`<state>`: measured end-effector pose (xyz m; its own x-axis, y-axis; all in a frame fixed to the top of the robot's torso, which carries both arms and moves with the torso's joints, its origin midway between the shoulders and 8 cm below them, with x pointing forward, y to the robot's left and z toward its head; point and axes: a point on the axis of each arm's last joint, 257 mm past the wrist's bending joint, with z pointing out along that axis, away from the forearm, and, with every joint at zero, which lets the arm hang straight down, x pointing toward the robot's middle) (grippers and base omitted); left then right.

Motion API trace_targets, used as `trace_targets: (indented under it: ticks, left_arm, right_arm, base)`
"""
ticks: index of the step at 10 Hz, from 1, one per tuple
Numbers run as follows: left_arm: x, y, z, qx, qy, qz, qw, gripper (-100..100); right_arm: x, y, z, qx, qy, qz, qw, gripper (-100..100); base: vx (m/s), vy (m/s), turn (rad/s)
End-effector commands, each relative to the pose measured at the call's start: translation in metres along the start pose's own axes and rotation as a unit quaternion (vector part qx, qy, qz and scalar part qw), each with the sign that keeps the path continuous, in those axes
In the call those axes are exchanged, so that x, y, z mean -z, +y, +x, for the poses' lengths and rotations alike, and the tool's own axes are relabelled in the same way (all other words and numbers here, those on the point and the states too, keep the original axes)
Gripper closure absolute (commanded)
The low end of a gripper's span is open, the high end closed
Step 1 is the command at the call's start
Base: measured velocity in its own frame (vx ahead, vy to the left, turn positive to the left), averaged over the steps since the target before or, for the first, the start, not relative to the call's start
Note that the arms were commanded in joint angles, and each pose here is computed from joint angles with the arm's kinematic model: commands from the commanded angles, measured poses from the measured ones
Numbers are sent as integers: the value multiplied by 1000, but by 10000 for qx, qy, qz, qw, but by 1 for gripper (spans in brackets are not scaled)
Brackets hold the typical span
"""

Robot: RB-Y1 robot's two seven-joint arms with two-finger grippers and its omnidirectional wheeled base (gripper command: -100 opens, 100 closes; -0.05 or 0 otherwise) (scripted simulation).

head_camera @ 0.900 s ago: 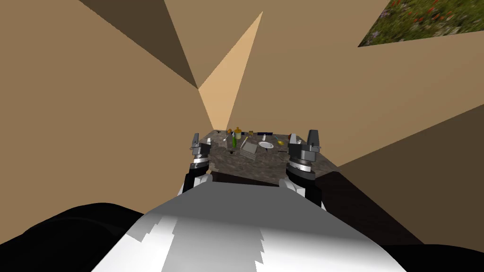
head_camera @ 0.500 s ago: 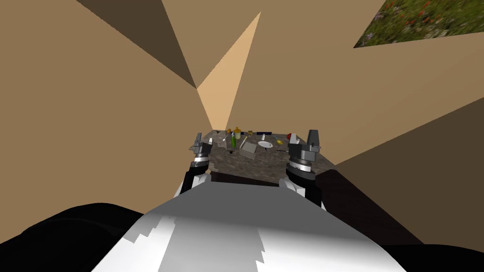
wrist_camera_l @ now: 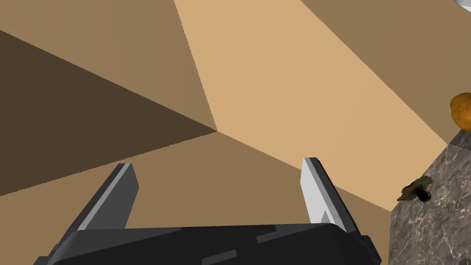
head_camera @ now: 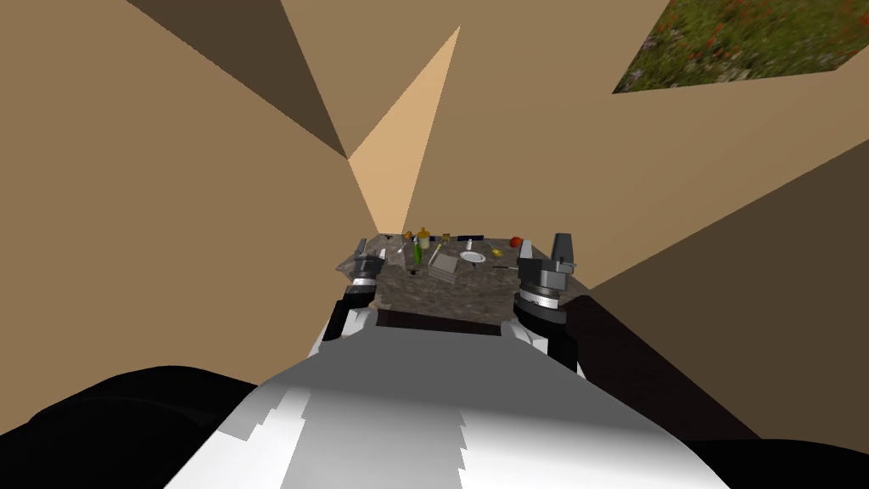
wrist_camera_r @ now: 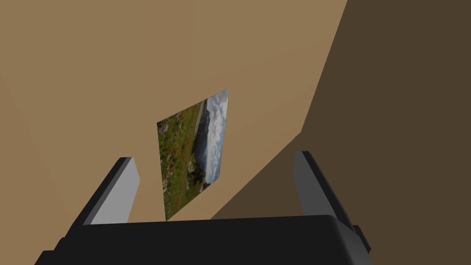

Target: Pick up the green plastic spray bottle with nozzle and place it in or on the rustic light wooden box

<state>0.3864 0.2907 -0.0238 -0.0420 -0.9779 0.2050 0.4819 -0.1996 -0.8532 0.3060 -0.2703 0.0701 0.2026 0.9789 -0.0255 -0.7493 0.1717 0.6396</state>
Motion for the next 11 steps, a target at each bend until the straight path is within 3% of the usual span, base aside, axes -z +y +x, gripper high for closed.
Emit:
trace_targets:
  ticks: [1, 4, 7, 8, 11]
  left_arm:
    - [-6, 15, -6, 339, -39, -205, 9992, -100]
    - [-16, 38, -12, 1019, -139, -543, 9932, -100]
    - [-25, 62, -17, 1732, -271, -909, 9803, -100]
    - [-24, 64, -17, 1732, -277, -941, 9800, -100]
    - [-32, 88, -20, 2425, -438, -1268, 9608, -100]
  right_arm:
    - [0, 0, 0, 0, 0, 0, 10000, 0]
    - [0, 0, 0, 0, 0, 0, 10000, 0]
    - [0, 0, 0, 0, 0, 0, 10000, 0]
    - [0, 0, 0, 0, 0, 0, 10000, 0]
    - [0, 0, 0, 0, 0, 0, 10000, 0]
  base:
    - [-55, 7, -98]
    - [-57, 9, -94]
    - [-48, 1, -91]
    - [-26, 2, -14]
    - [-22, -8, -57]
